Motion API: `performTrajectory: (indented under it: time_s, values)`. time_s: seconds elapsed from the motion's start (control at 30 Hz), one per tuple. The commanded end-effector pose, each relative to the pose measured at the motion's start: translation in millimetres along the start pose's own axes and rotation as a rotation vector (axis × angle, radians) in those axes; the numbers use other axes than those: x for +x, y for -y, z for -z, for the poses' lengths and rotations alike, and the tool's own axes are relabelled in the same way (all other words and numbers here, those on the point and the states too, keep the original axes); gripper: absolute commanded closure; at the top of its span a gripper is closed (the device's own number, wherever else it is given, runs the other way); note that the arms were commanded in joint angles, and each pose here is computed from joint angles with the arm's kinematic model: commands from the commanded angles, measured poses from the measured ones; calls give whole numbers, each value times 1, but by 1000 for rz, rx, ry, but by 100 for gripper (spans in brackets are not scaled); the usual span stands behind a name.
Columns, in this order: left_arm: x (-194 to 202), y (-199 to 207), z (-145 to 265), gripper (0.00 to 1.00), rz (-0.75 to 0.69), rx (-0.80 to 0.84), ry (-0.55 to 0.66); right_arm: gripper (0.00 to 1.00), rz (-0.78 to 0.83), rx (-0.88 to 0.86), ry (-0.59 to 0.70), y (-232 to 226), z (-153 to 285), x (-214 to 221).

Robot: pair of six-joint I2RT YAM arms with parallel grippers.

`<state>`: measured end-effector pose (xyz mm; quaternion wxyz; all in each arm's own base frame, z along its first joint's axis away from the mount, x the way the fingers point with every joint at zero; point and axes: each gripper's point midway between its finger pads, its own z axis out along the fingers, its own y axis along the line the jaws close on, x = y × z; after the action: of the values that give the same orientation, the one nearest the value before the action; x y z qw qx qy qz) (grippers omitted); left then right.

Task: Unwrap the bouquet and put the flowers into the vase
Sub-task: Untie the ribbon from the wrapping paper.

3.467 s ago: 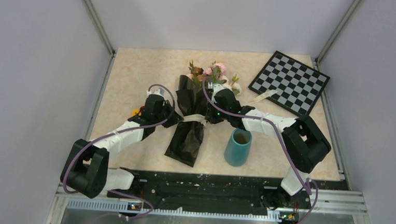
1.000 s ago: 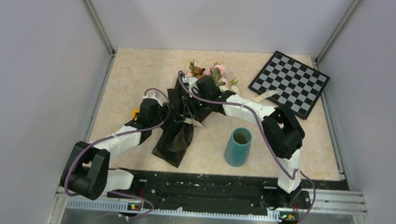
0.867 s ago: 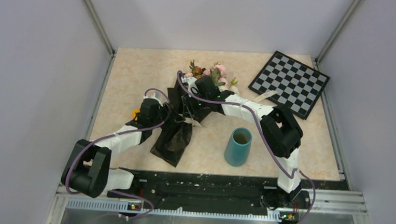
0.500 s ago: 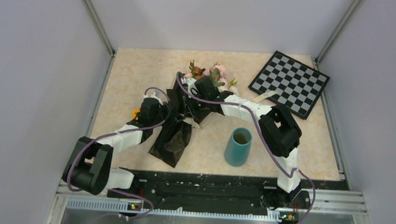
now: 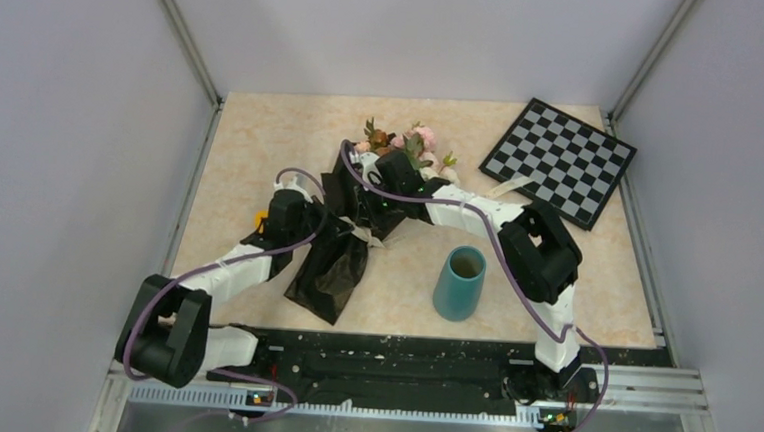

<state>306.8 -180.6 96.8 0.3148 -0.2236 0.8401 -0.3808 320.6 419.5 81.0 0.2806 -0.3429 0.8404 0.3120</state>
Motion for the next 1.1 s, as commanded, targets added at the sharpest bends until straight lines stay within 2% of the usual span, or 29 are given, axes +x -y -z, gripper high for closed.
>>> performTrajectory:
  time_s: [0.0,0.07,0.2,0.53,0.67,0.8,0.83,1.07]
  values:
    - [-8,0,14,100,-31,-3,45,96,14,-25,41,-14,10,-11]
    - [-12,-4,19,100,-35,-23,63,100,9,-16,46,-13,11,-10]
    - [-20,-12,26,100,-48,-59,88,100,-4,7,79,-12,18,-13]
    - [-31,-12,32,100,-76,-47,49,100,-28,113,161,4,42,-18]
    - [-28,-16,37,100,-113,-37,14,100,-46,93,170,4,46,-21]
    - [-19,-10,41,100,-203,26,-41,100,-14,-7,181,-16,55,-30]
    - [-17,-9,43,100,-223,39,-50,99,-7,-37,179,-22,58,-31]
    - [-12,5,53,100,-347,157,-29,68,30,-261,170,-63,67,-38]
